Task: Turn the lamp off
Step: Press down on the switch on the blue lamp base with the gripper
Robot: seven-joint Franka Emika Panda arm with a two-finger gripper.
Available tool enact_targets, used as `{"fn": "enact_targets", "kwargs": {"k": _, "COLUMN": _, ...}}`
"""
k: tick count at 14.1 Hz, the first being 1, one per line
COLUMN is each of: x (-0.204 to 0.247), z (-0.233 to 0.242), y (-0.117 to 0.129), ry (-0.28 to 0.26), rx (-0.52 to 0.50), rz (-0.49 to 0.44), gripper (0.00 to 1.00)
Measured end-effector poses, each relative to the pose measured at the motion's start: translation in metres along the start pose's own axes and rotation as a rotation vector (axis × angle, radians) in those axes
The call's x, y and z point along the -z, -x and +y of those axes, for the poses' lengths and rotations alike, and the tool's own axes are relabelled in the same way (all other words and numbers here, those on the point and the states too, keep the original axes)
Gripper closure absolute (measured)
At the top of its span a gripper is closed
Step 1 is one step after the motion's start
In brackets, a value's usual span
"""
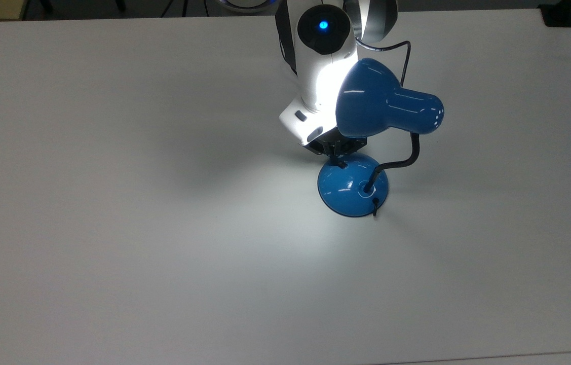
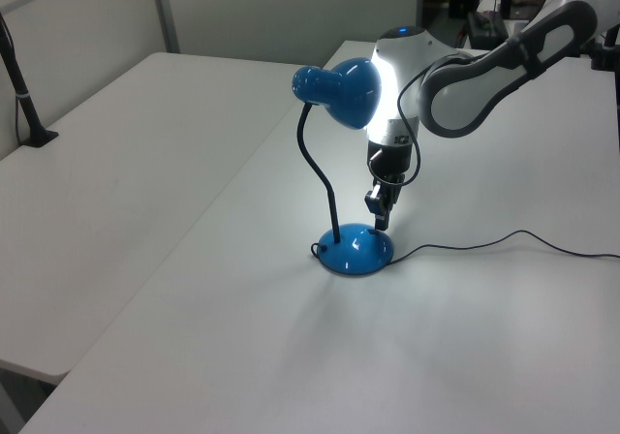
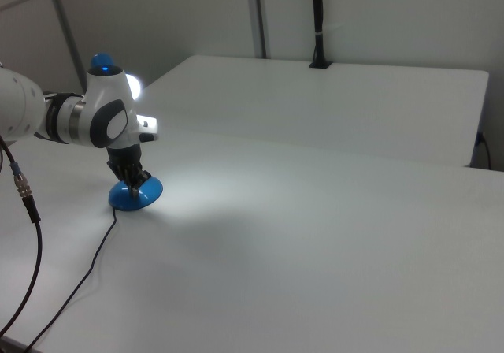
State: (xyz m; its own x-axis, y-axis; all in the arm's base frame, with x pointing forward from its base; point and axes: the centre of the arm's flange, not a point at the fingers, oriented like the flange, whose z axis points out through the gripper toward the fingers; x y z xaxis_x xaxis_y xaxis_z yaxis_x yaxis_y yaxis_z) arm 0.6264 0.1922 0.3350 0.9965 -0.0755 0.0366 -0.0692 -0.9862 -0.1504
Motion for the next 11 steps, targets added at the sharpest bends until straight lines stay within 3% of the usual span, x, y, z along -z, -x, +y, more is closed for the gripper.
{"fn": "enact_targets", "kwargs": {"k": 11, "x": 0.0051, "z": -0.0027, "y": -0.0040, "ry": -0.008, "rx": -0.029, "rz": 0.020, "gripper": 1.00}}
